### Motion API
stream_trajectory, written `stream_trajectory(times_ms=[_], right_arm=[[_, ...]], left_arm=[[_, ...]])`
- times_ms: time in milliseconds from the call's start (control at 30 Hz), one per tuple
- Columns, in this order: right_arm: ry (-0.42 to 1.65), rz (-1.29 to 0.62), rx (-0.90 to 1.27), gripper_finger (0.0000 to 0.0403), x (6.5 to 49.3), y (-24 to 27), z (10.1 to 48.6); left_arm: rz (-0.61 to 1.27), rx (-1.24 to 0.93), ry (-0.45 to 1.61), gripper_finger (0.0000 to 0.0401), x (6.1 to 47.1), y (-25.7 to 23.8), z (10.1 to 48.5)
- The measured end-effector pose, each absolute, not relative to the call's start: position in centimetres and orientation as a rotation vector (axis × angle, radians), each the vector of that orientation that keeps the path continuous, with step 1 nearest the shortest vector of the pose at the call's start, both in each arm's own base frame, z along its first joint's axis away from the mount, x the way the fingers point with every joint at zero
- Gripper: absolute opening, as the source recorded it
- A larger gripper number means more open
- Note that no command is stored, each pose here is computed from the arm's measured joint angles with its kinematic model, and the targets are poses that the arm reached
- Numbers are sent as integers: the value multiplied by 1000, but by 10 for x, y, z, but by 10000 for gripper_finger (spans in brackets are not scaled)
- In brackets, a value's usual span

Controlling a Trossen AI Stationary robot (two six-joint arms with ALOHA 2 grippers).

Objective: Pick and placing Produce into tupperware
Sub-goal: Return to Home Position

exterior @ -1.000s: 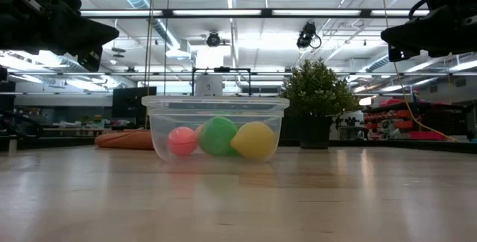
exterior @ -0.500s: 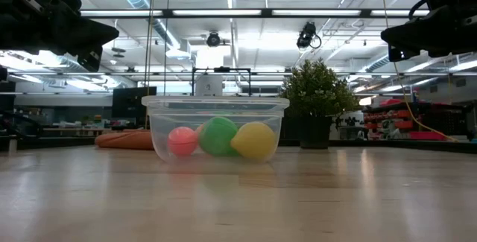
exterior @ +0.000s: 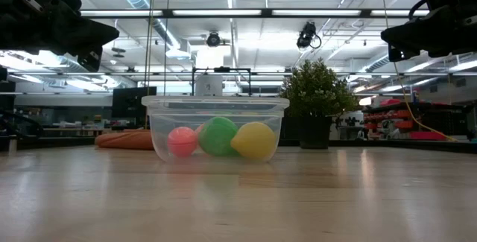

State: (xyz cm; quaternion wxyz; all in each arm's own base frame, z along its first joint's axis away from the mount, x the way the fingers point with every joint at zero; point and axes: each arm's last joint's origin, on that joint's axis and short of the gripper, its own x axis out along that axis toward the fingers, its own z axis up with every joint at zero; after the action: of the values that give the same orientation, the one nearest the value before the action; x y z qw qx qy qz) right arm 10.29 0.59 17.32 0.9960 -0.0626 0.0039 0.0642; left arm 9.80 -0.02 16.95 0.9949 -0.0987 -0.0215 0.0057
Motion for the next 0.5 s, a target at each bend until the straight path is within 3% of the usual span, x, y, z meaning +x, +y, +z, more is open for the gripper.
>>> stream_trajectory(times_ms=[500], right_arm=[[8,128,-126,0,103,6,173]], left_arm=[[12,-198,-43,28,98,0,169]])
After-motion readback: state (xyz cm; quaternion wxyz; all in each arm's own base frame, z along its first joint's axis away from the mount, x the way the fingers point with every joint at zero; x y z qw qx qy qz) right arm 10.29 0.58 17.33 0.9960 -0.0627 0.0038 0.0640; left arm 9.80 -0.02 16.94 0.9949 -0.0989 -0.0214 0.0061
